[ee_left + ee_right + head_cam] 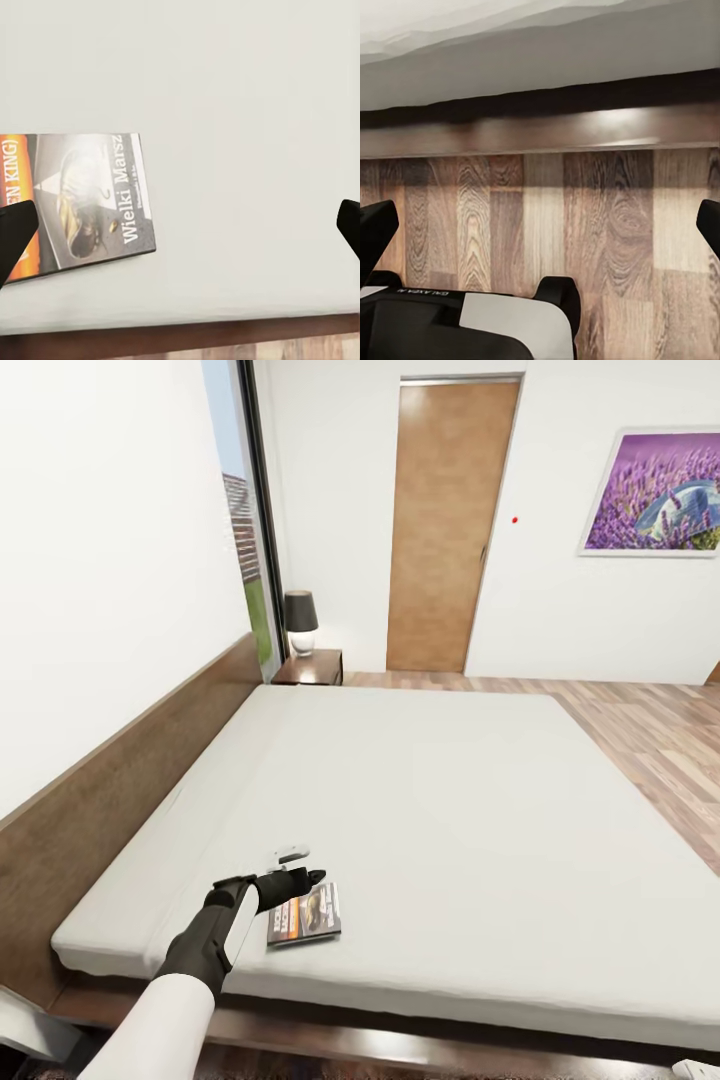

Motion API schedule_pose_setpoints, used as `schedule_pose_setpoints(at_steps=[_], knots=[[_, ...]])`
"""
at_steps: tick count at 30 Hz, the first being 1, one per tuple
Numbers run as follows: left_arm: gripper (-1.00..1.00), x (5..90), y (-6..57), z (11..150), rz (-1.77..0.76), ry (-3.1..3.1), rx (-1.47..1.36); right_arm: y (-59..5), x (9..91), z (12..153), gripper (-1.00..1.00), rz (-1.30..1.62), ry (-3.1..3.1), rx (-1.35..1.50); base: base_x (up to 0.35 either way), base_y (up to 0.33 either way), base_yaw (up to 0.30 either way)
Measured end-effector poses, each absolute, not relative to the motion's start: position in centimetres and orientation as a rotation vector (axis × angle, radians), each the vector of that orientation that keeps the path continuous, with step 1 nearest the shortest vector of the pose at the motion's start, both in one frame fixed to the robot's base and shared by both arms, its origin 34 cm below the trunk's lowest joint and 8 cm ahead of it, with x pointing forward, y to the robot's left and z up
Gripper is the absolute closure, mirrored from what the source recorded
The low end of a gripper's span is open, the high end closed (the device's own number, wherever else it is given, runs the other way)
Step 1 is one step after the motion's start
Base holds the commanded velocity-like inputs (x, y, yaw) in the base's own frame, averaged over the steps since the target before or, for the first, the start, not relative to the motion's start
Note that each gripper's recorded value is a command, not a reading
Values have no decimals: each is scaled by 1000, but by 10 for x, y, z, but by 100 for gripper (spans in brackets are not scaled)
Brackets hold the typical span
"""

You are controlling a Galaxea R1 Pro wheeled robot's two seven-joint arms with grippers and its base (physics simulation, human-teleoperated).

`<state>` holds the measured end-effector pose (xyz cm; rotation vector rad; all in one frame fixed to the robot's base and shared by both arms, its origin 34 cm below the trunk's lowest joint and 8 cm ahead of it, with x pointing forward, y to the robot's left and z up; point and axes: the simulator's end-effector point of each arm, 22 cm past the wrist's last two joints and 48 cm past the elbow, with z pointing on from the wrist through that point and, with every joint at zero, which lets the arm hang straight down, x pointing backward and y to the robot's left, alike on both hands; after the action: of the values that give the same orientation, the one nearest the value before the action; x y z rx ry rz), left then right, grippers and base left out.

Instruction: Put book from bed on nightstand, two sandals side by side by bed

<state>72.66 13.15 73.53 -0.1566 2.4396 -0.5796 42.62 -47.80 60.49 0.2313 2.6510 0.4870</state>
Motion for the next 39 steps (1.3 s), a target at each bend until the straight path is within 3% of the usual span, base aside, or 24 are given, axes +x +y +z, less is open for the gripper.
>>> schedule_pose_setpoints(at_steps=[17, 28, 39], knots=[[-100, 728, 135, 727, -576, 2455, -165, -478, 418, 597, -100, 487, 2679, 238, 0, 0, 0], [-100, 809, 138, 819, -603, 2397, -120, -478, 413, 592, -100, 487, 2696, 244, 0, 0, 0], [-100, 817, 117, 836, -784, 2343, -215, -478, 411, 590, -100, 489, 2702, 246, 0, 0, 0]])
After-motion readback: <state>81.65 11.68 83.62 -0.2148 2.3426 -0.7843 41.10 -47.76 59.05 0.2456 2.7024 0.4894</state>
